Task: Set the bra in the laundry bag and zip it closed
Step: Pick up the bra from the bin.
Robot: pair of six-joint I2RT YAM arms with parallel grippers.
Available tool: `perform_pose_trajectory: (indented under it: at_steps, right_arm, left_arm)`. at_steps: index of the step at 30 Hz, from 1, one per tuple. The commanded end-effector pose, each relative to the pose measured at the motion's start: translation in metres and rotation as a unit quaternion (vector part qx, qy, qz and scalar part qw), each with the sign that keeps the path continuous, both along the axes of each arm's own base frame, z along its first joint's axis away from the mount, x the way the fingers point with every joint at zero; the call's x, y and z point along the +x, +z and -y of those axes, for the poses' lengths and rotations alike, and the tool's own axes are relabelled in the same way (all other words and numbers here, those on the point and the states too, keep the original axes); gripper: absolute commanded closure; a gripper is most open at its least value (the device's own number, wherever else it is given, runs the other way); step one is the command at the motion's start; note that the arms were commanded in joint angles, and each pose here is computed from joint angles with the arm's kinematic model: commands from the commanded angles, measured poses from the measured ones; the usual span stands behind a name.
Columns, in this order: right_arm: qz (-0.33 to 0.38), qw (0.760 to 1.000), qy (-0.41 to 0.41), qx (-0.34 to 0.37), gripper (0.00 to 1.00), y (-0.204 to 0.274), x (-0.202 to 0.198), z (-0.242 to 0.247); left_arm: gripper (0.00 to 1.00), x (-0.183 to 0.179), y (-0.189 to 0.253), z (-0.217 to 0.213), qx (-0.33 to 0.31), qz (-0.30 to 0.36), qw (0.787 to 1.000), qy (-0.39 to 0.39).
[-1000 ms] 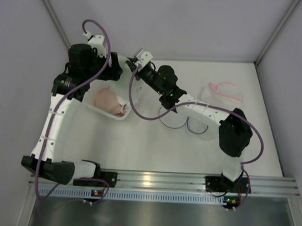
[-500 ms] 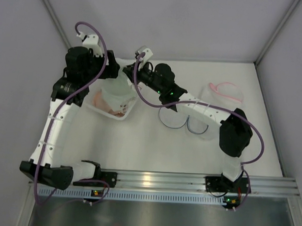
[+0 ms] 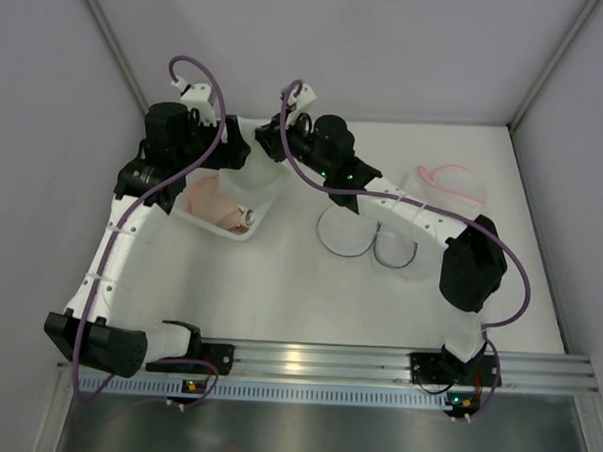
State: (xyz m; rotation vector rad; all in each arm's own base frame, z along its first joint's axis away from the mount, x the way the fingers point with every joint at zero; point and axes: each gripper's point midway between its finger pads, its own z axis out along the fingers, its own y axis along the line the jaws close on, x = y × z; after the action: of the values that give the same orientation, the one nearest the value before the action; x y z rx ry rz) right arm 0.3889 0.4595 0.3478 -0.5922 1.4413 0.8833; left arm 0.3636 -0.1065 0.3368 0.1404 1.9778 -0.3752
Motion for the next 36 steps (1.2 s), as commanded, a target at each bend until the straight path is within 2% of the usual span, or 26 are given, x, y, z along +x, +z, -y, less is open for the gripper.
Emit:
perform_pose_trajectory:
  at_steps: [1,4,9,10,13,17,20,21,24,27,29,31,32,34,36]
  right_arm:
    - [0.017,0.999,0.003,0.046,0.85,0.045,-0.002,0.005]
    - [0.016,0.999,0.002,0.047,0.85,0.045,-0.001,0.005]
    - [0.018,0.999,-0.001,0.040,0.85,0.040,0.002,0.005]
    - [0.020,0.999,-0.002,0.035,0.84,0.037,0.003,0.005]
    - [0.031,0.999,-0.008,0.020,0.82,0.028,0.006,0.008]
    - [0.036,0.999,0.004,0.001,0.76,0.016,0.010,0.016]
    - [0.050,0.998,0.030,-0.027,0.54,0.005,0.001,0.022]
    - [0.058,0.997,0.032,-0.031,0.37,0.010,-0.003,0.026]
    - [0.061,0.997,0.026,-0.050,0.18,0.006,-0.004,0.038]
    - [0.038,0.999,0.018,-0.007,0.14,0.030,-0.007,0.066]
    - [0.004,0.998,0.060,0.025,0.15,0.029,-0.015,0.082]
    - [0.030,0.993,0.098,0.058,0.15,0.050,-0.027,0.095]
    - [0.035,0.989,0.137,0.048,0.15,0.039,-0.042,0.093]
    - [0.073,0.982,0.167,0.044,0.16,0.041,-0.057,0.087]
    - [0.077,0.978,0.191,0.032,0.15,0.030,-0.061,0.074]
  left_arm:
    - [0.21,0.007,0.015,0.006,-0.015,0.032,0.999,-0.018]
    - [0.24,0.010,0.012,0.009,-0.017,0.032,0.999,-0.023]
    - [0.66,0.015,0.025,0.009,-0.029,0.052,0.998,-0.020]
    - [0.83,0.015,0.028,0.010,-0.032,0.054,0.998,-0.020]
    - [0.97,0.013,0.048,0.008,-0.047,0.068,0.996,-0.012]
    - [1.00,0.010,0.069,0.005,-0.059,0.076,0.995,-0.004]
    - [1.00,0.013,0.077,0.004,-0.065,0.074,0.995,-0.002]
    - [1.00,0.011,0.079,0.007,-0.071,0.072,0.995,-0.009]
    - [1.00,0.014,0.078,0.009,-0.085,0.056,0.995,-0.023]
    - [0.99,0.015,0.076,0.008,-0.101,0.038,0.994,-0.027]
    - [0.99,0.017,0.075,0.001,-0.105,0.029,0.994,-0.014]
    - [0.99,0.018,0.076,-0.005,-0.114,0.025,0.993,0.000]
    - [0.99,0.019,0.077,-0.006,-0.119,0.024,0.993,0.004]
    - [0.99,0.021,0.079,-0.008,-0.133,0.021,0.991,0.016]
    - [0.99,0.020,0.083,-0.004,-0.144,0.020,0.989,0.008]
